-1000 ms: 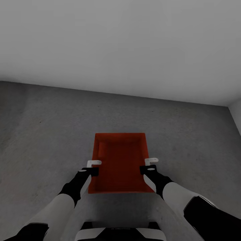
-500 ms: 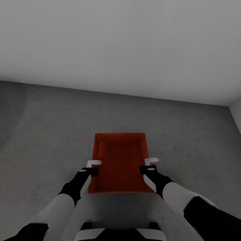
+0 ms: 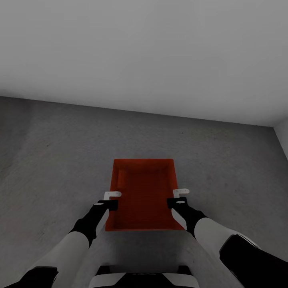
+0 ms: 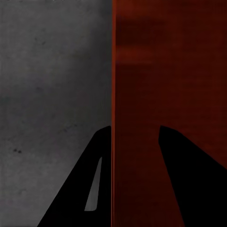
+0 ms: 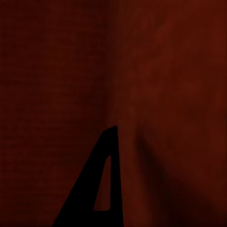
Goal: Move the two storage containers from the living room to the garage. In the garage, place one container on the floor and stack the other container on top of it (either order is fine).
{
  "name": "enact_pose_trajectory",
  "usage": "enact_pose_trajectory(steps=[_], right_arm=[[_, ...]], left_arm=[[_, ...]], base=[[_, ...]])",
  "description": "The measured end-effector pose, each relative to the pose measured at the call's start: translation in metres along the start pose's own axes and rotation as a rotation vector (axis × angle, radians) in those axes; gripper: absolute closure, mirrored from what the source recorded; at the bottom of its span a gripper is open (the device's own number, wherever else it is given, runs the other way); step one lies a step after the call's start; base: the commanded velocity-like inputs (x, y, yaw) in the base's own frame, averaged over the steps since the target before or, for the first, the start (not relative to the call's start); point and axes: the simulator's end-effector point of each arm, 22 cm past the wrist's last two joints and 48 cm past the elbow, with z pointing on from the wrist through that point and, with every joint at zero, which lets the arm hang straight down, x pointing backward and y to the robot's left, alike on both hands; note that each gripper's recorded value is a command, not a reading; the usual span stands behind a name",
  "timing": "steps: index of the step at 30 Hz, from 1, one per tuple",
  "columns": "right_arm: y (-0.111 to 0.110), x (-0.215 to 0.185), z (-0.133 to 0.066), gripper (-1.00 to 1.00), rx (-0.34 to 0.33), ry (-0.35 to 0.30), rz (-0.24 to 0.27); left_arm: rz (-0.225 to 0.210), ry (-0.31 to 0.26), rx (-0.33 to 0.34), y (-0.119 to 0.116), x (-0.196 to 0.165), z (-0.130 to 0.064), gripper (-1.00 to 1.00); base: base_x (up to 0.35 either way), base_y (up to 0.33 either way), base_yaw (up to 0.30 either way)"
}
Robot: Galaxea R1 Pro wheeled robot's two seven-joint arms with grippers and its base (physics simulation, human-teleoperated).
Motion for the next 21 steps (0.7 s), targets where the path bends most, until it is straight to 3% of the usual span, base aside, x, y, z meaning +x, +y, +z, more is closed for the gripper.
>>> enact_pose_trajectory(steps=[21], right_arm=[[0.0001, 0.0, 0.0, 1.0, 0.0, 0.0, 0.0]], left_arm=[[0.0, 0.0, 0.0, 0.0001, 0.0001, 0.0001, 1.0]], base=[[0.0, 0.0, 0.0]])
